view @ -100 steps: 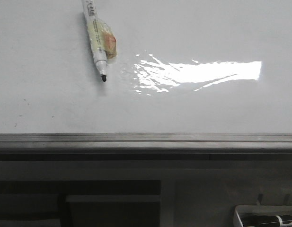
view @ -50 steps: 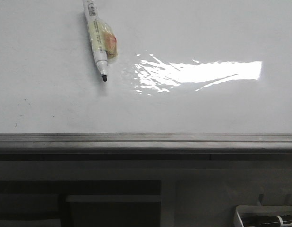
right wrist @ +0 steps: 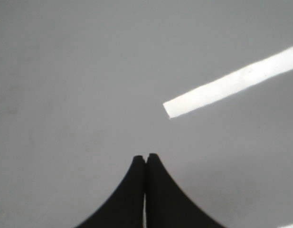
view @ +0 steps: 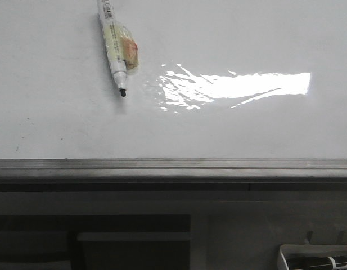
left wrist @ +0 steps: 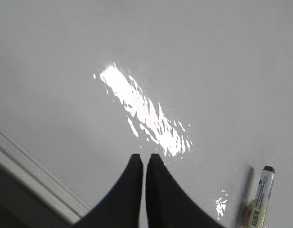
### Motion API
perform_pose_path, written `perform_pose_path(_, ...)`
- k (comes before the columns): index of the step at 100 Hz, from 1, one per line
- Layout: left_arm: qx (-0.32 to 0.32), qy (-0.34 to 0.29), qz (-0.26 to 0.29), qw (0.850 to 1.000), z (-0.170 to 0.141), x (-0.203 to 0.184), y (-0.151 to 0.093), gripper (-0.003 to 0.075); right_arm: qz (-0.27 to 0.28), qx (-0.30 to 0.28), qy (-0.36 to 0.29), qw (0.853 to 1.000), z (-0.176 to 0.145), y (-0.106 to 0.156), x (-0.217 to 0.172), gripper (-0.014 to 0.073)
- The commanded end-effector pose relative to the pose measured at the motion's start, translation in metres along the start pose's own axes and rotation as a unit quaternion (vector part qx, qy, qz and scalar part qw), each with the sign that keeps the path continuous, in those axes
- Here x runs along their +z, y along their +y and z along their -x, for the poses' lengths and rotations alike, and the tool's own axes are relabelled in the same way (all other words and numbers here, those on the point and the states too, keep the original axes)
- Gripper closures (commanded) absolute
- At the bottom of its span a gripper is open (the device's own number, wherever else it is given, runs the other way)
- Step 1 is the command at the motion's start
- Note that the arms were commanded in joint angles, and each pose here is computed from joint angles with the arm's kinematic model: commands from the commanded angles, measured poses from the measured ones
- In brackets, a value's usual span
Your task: Write number 5 on whiteboard
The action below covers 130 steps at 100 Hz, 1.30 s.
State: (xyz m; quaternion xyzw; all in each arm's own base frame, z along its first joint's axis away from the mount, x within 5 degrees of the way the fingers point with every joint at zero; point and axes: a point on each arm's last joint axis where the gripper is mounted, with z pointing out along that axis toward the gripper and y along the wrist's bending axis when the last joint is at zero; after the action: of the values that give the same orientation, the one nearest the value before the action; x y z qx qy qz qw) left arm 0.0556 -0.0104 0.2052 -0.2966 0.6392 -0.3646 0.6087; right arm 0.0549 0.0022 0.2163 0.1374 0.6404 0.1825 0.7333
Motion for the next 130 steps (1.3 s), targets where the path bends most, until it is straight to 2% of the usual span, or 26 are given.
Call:
perform_pose_path(1,0.008,-0.027,-0.023,0.999,0.007,-0.003,-0.007,0.0741,0.022,0.015,-0.04,0.999,0.025,0.013,-0.002,0.0663)
perform_pose_path(13,0.116,-0.021,-0.046,0.992,0.018,-0.007,-0.031,0.0741,0.002,0.022,0.009,1.0,0.041,0.019,0.002,0.0663)
perform_pose_path(18,0.18,-0.015,-0.048,0.982,0.024,-0.008,-0.043,0.074,-0.002,0.023,0.039,0.999,0.046,0.023,0.006,0.0658)
perform_pose_path(27,0.257,0.019,-0.04,0.965,0.033,-0.006,-0.064,0.0715,0.006,0.01,0.096,0.995,0.055,0.031,0.016,0.0629)
perform_pose_path(32,0.289,0.048,-0.029,0.956,0.037,-0.001,-0.072,0.0661,0.014,-0.004,0.128,0.992,0.059,0.037,0.022,0.0603)
perform_pose_path(37,0.306,0.079,-0.019,0.948,0.04,0.005,-0.078,0.0576,0.022,-0.02,0.16,0.987,0.061,0.042,0.029,0.0566)
perform_pose_path(42,0.314,0.11,-0.009,0.943,0.042,0.013,-0.082,0.0451,0.03,-0.036,0.192,0.98,0.061,0.047,0.035,0.0512)
perform_pose_path(49,0.319,0.146,-0.004,0.936,0.042,0.024,-0.085,0.0318,0.039,-0.051,0.227,0.972,0.062,0.055,0.044,0.0402)
perform_pose_path(54,0.325,0.174,-0.007,0.929,0.04,0.031,-0.086,0.0275,0.043,-0.066,0.243,0.967,0.064,0.06,0.05,0.0313)
perform_pose_path(65,0.354,0.227,-0.025,0.907,0.032,0.043,-0.087,0.0286,0.048,-0.086,0.268,0.958,0.064,0.069,0.062,0.0158)
perform_pose_path(70,0.365,0.25,-0.035,0.896,0.028,0.05,-0.088,0.0297,0.049,-0.09,0.274,0.956,0.064,0.072,0.067,0.0132)
perform_pose_path(82,0.366,0.29,-0.047,0.883,0.019,0.071,-0.095,0.0303,0.051,-0.097,0.278,0.954,0.062,0.075,0.075,0.0134)
perform_pose_path(89,0.359,0.304,-0.059,0.881,0.014,0.084,-0.103,0.0303,0.055,-0.097,0.276,0.955,0.061,0.076,0.077,0.0134)
perform_pose_path(108,0.305,0.333,-0.069,0.889,-0.01,0.126,-0.123,0.0303,0.065,-0.097,0.264,0.958,0.062,0.078,0.078,0.0134)
perform_pose_path(130,0.309,0.357,-0.083,0.878,-0.047,0.16,-0.141,0.0303,0.065,-0.098,0.264,0.958,0.062,0.078,0.078,0.0134)
